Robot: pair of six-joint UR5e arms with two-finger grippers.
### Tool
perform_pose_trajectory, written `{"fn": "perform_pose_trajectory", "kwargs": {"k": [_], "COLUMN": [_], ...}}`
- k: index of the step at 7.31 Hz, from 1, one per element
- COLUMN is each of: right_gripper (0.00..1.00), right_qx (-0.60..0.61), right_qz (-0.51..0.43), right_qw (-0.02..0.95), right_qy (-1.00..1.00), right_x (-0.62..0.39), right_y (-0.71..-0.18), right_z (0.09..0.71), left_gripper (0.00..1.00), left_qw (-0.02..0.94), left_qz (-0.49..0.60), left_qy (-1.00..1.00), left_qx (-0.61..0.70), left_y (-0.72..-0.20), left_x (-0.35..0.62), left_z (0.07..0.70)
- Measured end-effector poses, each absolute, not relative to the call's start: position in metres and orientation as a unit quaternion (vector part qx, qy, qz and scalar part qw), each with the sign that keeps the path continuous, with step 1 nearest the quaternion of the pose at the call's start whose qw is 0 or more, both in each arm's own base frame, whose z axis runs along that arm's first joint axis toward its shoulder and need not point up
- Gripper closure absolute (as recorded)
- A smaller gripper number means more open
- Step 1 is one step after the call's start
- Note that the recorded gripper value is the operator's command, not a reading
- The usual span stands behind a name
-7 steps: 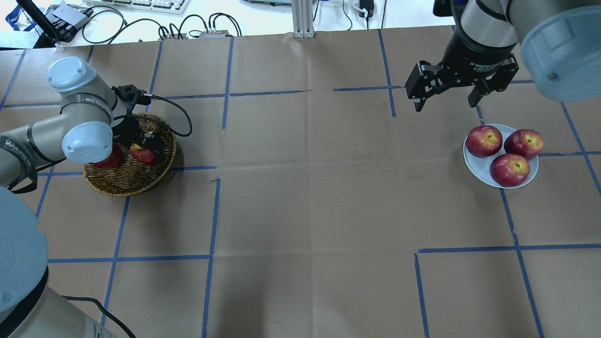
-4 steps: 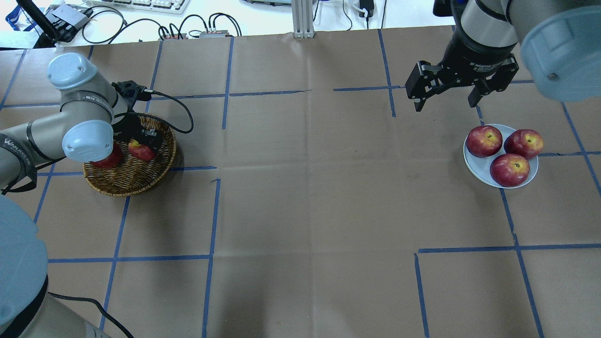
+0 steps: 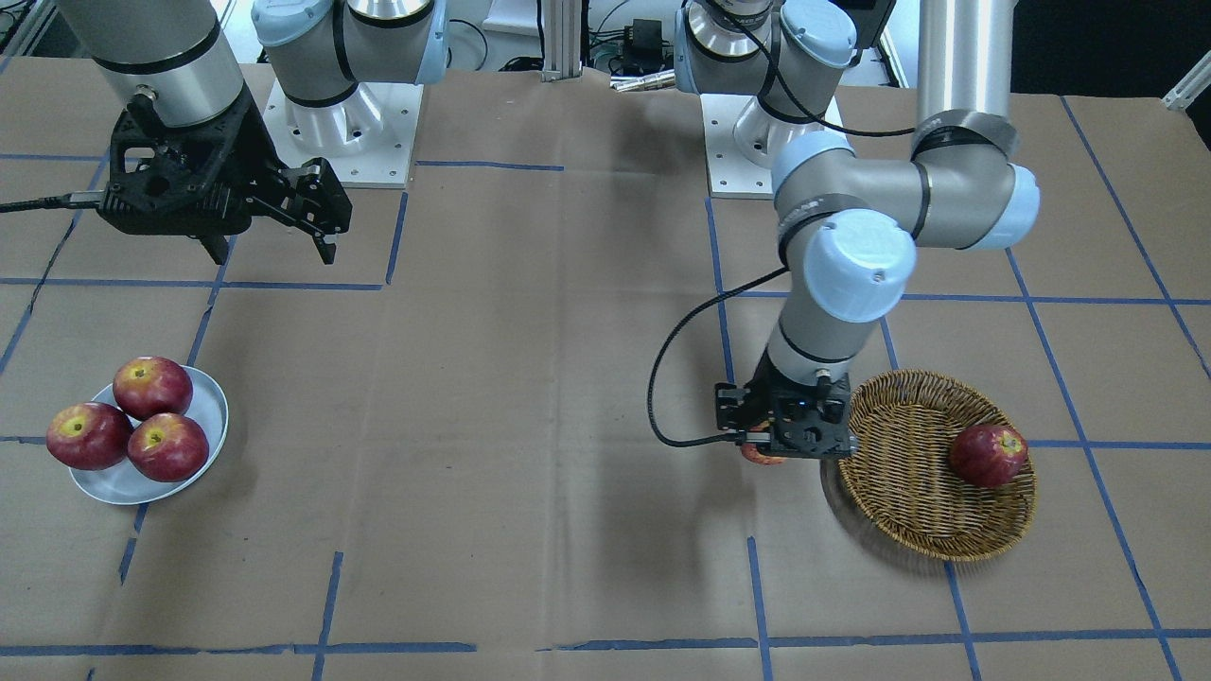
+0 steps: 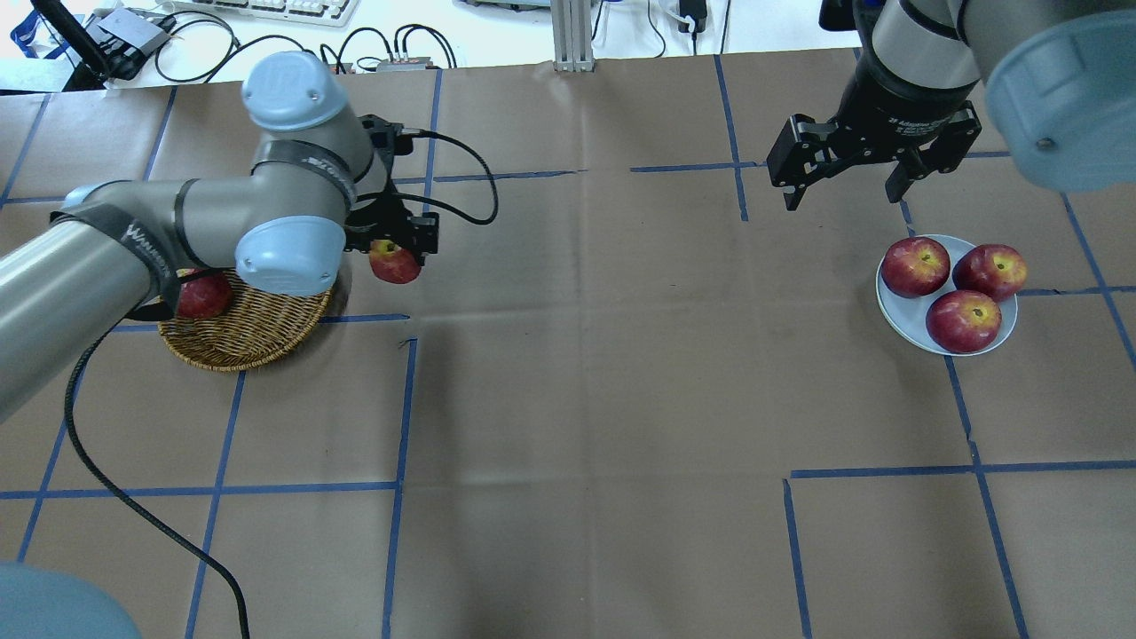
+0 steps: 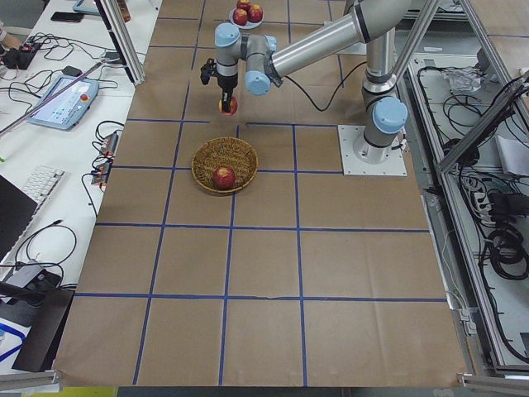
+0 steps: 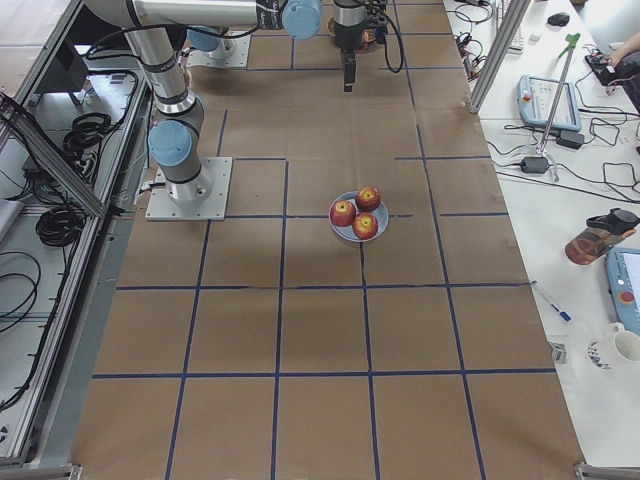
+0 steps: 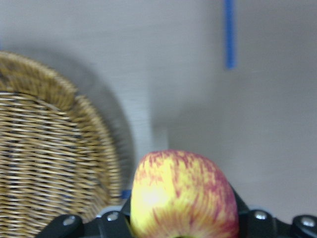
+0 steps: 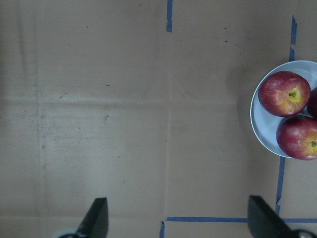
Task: Transfer apple from basket to plate
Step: 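Carry the apple with the left gripper toward the table center and set it down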
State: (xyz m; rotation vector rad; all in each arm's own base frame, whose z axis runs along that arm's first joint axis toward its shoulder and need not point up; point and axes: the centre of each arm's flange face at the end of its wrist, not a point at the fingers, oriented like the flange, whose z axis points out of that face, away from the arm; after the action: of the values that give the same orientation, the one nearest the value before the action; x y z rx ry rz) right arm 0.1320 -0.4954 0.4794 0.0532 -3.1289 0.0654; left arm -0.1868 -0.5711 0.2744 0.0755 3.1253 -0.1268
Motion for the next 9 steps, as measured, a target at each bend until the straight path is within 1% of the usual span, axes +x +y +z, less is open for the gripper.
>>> {"fn": "perform_pose_trajectory", "kwargs": {"k": [1,3,4,6,7,8,9], "right_gripper": [0.00,0.00,0.00,0.00,0.00,0.00,0.00], "right_qx": [0.017,0.018,0.018,0.018,0.018,0.018,0.018], "right_qz": [0.021,0.021,0.020,0.021,0.021,0.021,0.021], "right_qw": [0.006,0.006,0.006,0.006,0.006,0.006,0.006], "right_qy": [-1.000,-1.000,-1.000,-1.000,-1.000,-1.000,-1.000], "right_x": [0.132,0.132,0.132,0.132,0.132,0.132,0.132], "right_y": [-0.495,-0.495,-0.496,-0.495,-0.495,-0.495,-0.495], "right_z": [0.479,0.479,0.479,0.479,0.479,0.479,0.479], "left_gripper": [0.64,0.64,0.64,0.62,0.37,0.01,0.01], "left_qw": [0.002,0.002,0.003,0.001,0.000,0.001,0.002], "left_qz": [-0.040,-0.030,-0.025,-0.021,-0.022,-0.024,-0.023], "left_qy": [0.999,0.999,1.000,1.000,1.000,1.000,1.000], "left_qx": [0.017,0.017,0.014,0.011,0.013,0.013,0.013], "left_y": [-0.568,-0.561,-0.557,-0.556,-0.557,-0.558,-0.556], "left_x": [-0.242,-0.334,-0.360,-0.379,-0.383,-0.385,-0.385], "left_z": [0.275,0.247,0.229,0.202,0.192,0.187,0.186]}}
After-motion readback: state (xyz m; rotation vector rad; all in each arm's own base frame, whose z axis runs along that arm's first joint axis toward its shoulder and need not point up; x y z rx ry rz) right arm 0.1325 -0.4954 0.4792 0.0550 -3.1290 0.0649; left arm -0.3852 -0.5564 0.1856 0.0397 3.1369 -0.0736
